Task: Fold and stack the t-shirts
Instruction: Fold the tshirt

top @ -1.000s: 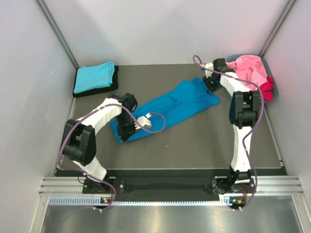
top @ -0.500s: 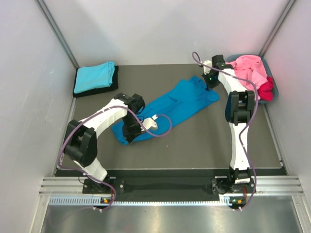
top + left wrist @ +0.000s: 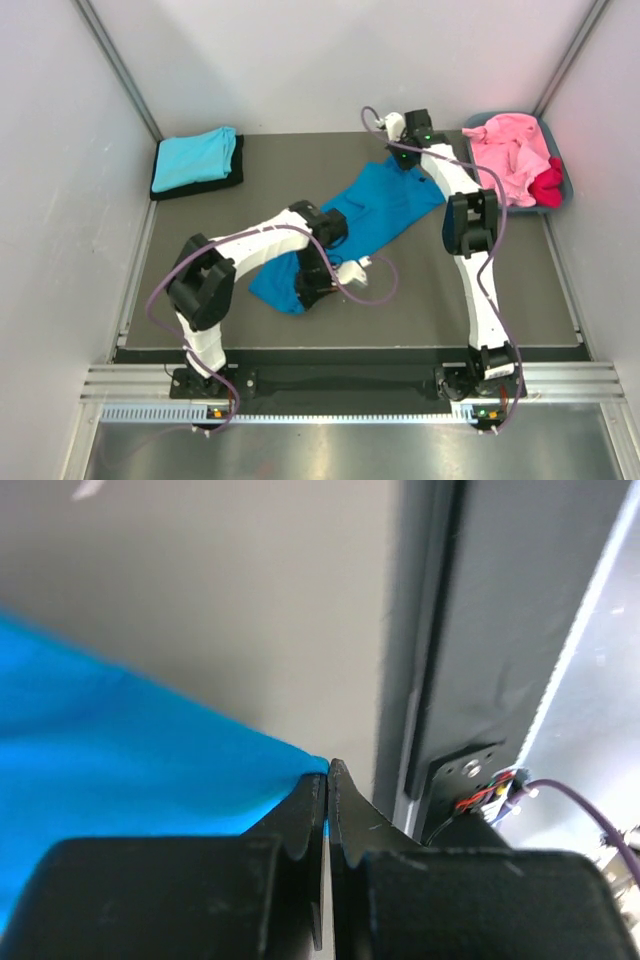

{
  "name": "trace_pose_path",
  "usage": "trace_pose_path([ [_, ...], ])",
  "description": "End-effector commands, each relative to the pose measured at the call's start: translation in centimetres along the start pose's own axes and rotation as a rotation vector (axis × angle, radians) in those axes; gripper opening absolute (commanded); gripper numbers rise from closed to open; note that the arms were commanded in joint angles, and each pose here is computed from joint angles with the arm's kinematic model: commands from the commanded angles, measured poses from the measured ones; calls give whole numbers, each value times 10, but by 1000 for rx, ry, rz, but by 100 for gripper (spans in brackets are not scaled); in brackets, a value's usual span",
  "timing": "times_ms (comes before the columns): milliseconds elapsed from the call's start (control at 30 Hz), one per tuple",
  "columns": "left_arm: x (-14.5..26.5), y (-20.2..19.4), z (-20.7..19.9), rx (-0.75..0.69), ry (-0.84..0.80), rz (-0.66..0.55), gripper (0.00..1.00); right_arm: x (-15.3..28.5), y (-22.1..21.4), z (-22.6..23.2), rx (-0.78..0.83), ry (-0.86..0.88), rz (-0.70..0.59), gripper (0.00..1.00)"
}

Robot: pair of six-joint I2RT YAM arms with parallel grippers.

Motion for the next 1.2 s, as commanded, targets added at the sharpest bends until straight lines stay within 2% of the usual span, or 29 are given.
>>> trace_pose_path([
  [0,0,6,-39,1,-162,45,0,-8,37,-5,69,-136,-114,0],
  [100,-2,5,-42,9,-151,54,0,5,44,-18,33,-192,-147,15],
  [133,-1,5,-43,10,-144,49,0,10,44,-28,16,-214,-166,26],
  [233,0,2,-46,24,-131,45,0,29,38,-45,-36,-231,-169,36],
  [400,6,7,-46,25,-111,36,0,39,20,-54,-55,-194,-120,38],
  [733,10,12,-38,0,-83,62,0,43,-7,-33,-66,-63,-34,38],
  [1167,4,17,-31,5,-86,58,0,57,-12,-36,-89,-67,-36,38],
])
Point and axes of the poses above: each gripper's point midway between its finger pads, its own x axis back along the fingers, its own z axis along the line the jaws close on, y = z × x, the point moved 6 cm from there along x, back along the fingers, and after that the axes turned 2 degrees about x, right-handed, at the moved point
